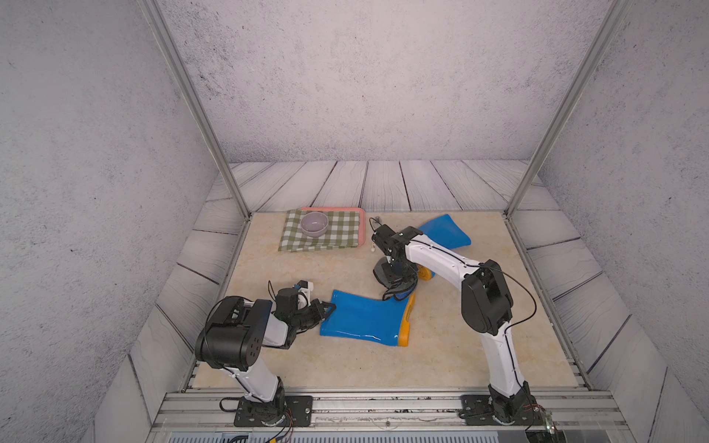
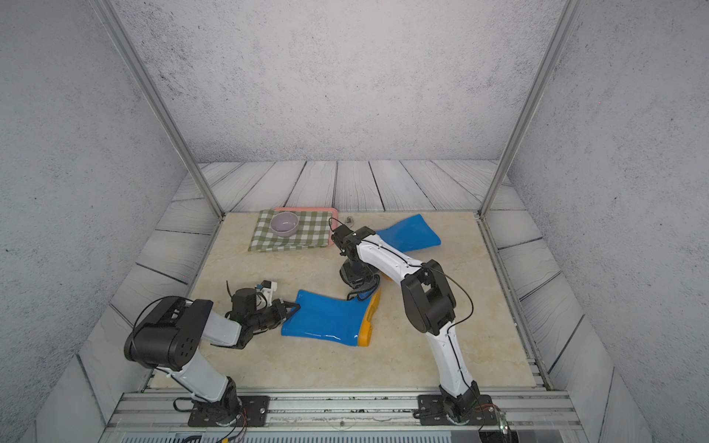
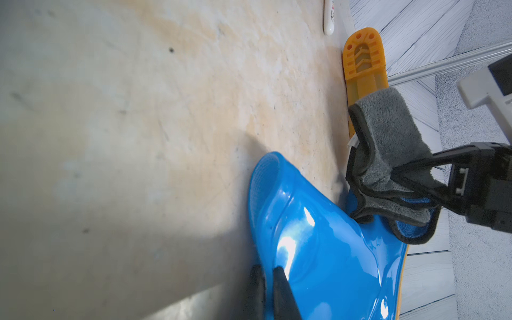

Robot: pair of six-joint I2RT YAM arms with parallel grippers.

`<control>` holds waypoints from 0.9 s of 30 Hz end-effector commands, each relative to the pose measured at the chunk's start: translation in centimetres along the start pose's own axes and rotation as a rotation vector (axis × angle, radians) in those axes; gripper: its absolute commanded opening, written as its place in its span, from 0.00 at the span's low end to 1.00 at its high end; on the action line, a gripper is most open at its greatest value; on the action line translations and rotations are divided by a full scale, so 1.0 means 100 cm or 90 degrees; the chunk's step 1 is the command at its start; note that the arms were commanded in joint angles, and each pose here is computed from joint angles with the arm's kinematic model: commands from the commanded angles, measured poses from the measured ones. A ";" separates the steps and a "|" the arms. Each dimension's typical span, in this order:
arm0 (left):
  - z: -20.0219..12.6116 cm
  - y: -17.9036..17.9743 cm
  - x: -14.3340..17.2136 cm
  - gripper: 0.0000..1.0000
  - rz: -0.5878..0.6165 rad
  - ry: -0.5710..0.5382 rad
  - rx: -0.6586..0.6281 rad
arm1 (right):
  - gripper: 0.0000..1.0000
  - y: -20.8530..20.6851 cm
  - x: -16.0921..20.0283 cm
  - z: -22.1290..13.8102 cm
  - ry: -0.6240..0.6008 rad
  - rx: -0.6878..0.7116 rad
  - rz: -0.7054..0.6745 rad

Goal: Wipe the rubber boots with a cloth
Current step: Wipe the dirt off the rubber boot.

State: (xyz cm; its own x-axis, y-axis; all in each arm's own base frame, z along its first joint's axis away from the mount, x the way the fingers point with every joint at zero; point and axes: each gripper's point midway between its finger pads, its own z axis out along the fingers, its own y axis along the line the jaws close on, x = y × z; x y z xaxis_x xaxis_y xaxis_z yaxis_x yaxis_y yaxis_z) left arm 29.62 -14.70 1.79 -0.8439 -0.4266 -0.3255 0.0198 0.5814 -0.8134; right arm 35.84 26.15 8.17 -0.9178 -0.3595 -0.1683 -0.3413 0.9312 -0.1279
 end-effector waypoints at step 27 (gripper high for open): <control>-0.003 0.030 0.016 0.00 -0.042 0.016 -0.071 | 0.00 0.071 0.119 -0.028 0.062 -0.047 -0.088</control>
State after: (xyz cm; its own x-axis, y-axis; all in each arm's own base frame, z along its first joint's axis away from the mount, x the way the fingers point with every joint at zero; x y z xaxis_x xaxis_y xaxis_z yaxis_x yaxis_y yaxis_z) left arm 29.64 -14.65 1.79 -0.8427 -0.4285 -0.3259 0.0185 0.5820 -0.8130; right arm 24.58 29.60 7.53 -0.8653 -0.4834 -0.1328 -0.4748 0.8752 -0.0922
